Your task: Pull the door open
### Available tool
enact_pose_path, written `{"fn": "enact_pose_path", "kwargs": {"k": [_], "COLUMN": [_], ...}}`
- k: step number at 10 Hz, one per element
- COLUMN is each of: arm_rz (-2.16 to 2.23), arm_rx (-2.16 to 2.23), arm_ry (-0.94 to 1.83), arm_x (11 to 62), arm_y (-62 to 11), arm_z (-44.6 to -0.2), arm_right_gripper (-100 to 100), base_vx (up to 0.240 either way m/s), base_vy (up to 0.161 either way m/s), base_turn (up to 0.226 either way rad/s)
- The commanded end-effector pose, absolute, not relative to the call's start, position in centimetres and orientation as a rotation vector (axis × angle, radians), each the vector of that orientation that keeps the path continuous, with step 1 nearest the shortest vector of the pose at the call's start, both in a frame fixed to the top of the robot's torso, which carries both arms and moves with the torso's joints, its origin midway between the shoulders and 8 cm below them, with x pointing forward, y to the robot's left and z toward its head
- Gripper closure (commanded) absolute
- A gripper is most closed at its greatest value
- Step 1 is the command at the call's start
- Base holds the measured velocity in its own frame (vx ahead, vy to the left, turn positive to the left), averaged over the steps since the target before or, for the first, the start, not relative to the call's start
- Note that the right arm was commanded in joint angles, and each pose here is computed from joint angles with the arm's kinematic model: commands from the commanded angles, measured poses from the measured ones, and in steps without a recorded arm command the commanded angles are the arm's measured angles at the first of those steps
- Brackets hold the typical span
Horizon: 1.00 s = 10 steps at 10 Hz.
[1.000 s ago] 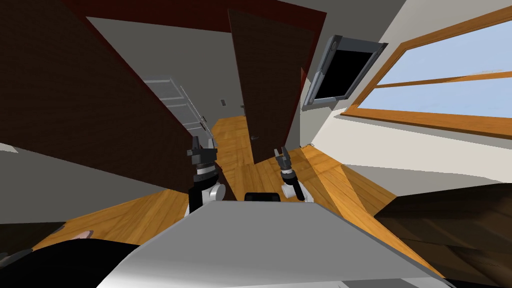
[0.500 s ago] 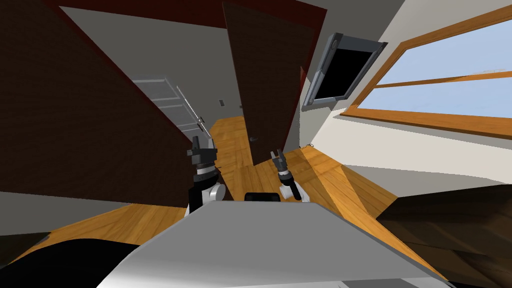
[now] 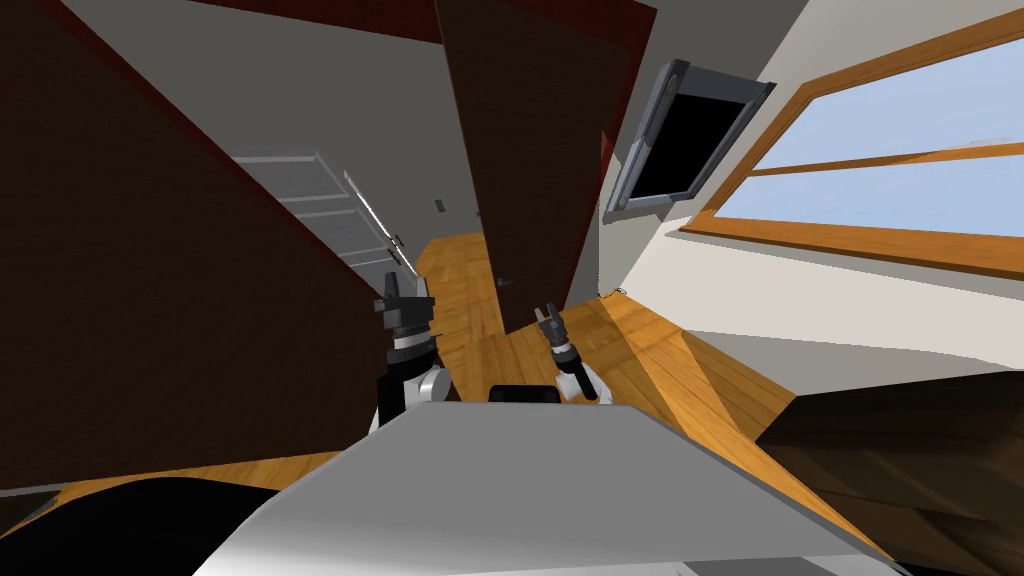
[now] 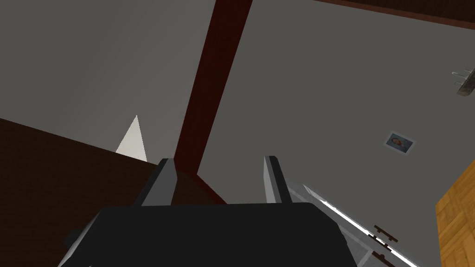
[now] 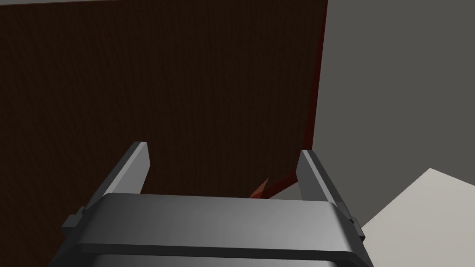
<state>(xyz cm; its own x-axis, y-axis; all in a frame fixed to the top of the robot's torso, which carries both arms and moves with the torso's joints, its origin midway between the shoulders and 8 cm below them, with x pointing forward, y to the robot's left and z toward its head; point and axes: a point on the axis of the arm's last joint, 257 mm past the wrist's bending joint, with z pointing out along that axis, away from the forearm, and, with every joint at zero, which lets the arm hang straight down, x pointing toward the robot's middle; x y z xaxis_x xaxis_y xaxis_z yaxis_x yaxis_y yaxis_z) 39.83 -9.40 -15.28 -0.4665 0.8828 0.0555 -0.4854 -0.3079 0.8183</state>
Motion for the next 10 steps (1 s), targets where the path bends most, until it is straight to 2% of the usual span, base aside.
{"fn": "enact_pose_path", "kwargs": {"k": [1,10], "arm_rz": [1.918,2.009], "arm_rx": [0.647,0.664], "arm_ry": [0.97,1.107], "arm_x": [39.8,39.1], "arm_y": [-8.7,-5.6], "arm_z": [-16.2,-21.4], "arm_right_gripper": [-100,-100], "base_vx": [0.091,0.093], "base_vy": [0.006,0.017], "base_turn": [-0.051,-0.056]}}
